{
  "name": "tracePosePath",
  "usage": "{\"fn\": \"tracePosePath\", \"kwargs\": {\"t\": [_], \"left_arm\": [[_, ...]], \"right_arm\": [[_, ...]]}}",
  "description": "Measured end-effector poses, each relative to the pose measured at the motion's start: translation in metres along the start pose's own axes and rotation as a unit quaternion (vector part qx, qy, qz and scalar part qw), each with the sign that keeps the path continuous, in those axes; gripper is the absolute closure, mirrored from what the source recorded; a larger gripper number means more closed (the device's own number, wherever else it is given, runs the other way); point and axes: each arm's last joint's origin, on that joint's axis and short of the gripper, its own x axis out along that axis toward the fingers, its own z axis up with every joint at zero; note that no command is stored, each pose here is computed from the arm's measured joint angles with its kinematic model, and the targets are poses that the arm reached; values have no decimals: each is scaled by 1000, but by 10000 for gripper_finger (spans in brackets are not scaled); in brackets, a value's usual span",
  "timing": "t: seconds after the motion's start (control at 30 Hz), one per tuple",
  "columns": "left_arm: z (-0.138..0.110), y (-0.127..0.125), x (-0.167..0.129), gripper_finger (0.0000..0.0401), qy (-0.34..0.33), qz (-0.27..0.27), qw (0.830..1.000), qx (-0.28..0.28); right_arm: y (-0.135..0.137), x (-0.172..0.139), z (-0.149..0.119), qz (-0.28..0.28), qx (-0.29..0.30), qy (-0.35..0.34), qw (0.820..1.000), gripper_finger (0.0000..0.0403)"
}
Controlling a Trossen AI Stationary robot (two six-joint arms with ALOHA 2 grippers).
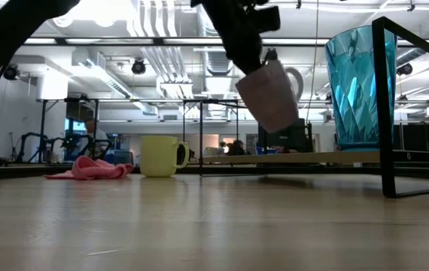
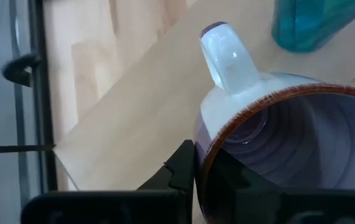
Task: Stack small to large cups/mugs on shelf
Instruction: Put the purple mug on the shelf
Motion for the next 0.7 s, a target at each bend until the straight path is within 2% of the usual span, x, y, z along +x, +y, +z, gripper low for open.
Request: {"fn": "tracePosePath", "kwargs": {"t": [0.2, 0.37, 0.7], "left_arm": [[-2, -3, 16, 393, 11, -6, 1000, 0], [1, -1, 19, 393, -9, 3, 1000, -2], [-2, -4, 22, 393, -1, -13, 1000, -1]], "right_arm": [[0, 0, 0, -1, -4, 0, 1000, 324], [-1, 0, 0, -6, -19, -6, 1000, 323], [-1, 0, 0, -7, -23, -5, 1000, 323]]}}
